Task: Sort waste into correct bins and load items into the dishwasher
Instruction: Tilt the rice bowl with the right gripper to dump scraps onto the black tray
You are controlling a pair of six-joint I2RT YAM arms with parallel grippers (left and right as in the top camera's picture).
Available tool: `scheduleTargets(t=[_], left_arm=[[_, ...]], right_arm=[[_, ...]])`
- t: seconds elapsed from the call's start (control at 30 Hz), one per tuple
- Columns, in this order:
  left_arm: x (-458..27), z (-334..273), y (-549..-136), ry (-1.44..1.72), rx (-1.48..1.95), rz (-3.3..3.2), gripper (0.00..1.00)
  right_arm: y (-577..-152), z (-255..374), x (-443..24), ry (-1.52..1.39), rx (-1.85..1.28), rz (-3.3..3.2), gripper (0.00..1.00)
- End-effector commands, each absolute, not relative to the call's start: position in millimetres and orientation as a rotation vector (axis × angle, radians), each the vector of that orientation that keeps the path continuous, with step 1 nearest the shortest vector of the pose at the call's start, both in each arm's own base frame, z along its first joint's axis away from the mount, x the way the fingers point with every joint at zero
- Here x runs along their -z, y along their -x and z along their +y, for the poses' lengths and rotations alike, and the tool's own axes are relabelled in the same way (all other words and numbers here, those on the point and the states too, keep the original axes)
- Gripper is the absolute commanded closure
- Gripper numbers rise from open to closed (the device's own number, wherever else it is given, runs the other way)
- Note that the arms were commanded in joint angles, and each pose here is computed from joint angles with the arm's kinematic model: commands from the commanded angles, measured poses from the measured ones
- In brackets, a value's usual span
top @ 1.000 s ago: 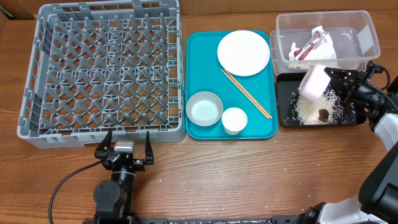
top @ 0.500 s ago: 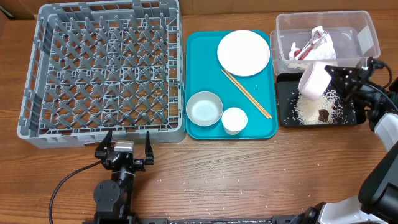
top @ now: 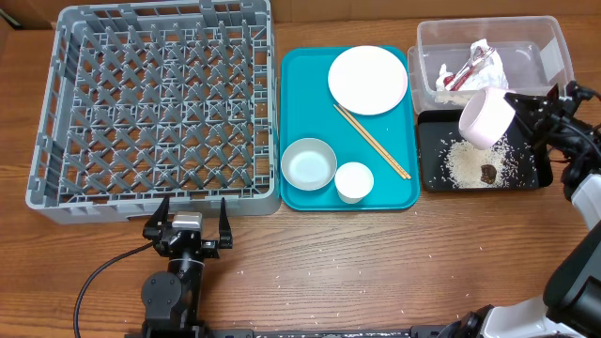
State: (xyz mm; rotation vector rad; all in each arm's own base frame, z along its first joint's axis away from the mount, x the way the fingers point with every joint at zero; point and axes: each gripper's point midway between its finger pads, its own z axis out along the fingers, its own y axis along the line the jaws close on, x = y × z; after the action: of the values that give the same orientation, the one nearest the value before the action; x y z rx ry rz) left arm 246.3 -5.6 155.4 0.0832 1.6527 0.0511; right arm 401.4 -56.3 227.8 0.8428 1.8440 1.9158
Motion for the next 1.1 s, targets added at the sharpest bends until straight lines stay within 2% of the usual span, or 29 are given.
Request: scheduleTargets(t=[0.0, 0.3, 0.43, 0.67, 0.77, 0.93, 1.07], left_arm=[[-156, -2, -246, -0.082, -0.076, 1.645, 0.00], [-156, -2, -246, -0.082, -0.075, 1.645, 0.00], [-156, -2, -246, -0.082, -0.076, 1.645, 0.00], [-156, -2, -246, -0.082, -0.076, 1.645, 0.00], [-156, -2, -246, -0.082, -0.076, 1.645, 0.00], [-156, -2, -246, -0.083, -0.076, 1.645, 0.00], [-156, -2, -246, -0.082, -0.076, 1.645, 0.00]], right_arm=[[-399, -52, -238, -0.874, -1.958, 1.846, 0.96], [-398, -51, -253, -0.677, -1.876, 1.848, 0.96], [-400, -54, -258, -0.450, -1.713, 1.823, 0.96], [-389, -32, -271, -0.206, -1.685, 1.852, 0.96], [-393, -27, -267, -0.222, -1.700, 1.854, 0.96], [-412, -19, -239, -0.441, -1.726, 1.873, 0.96], [-416, -2, -216, -0.434, -1.671, 1.927, 0.96]])
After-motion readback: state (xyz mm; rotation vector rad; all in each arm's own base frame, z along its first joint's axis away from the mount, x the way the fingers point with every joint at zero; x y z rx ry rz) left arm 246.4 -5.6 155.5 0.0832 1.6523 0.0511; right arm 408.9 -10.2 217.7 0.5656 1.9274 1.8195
